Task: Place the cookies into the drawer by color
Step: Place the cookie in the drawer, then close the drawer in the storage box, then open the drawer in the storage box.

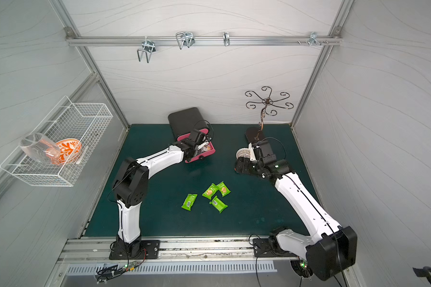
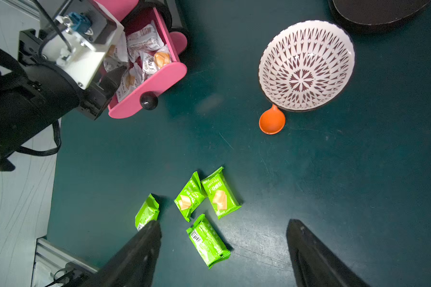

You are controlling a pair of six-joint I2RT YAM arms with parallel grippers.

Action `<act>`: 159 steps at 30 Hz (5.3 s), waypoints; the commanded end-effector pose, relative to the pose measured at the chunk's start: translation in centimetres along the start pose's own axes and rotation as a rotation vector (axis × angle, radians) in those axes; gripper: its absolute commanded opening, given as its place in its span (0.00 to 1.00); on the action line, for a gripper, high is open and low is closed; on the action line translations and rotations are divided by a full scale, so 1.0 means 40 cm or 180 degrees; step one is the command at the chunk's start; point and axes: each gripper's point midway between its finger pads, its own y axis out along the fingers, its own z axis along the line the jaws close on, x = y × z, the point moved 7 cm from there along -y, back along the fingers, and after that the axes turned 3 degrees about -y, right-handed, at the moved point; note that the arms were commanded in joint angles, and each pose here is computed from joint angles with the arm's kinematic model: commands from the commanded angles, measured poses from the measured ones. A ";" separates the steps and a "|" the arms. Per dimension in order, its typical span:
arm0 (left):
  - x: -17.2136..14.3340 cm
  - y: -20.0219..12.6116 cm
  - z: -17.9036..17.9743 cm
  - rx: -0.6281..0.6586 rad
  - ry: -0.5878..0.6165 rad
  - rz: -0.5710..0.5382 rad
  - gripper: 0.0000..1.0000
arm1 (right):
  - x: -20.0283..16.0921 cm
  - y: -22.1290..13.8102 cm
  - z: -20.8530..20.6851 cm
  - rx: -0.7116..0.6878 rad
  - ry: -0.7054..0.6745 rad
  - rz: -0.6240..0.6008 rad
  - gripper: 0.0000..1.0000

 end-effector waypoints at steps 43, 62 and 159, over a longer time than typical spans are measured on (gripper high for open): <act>0.069 -0.088 -0.289 -0.0690 -0.0216 0.0422 0.00 | 0.001 -0.021 0.014 0.0155 0.0126 -0.0009 0.83; 0.065 -0.023 -0.100 -0.0247 -0.0903 0.0271 0.00 | 0.008 -0.029 0.017 0.0146 0.0094 -0.0037 0.83; -0.296 -0.589 0.146 -0.1424 -0.3286 -0.1020 0.93 | 0.097 0.887 0.275 0.1855 0.1877 0.0233 0.46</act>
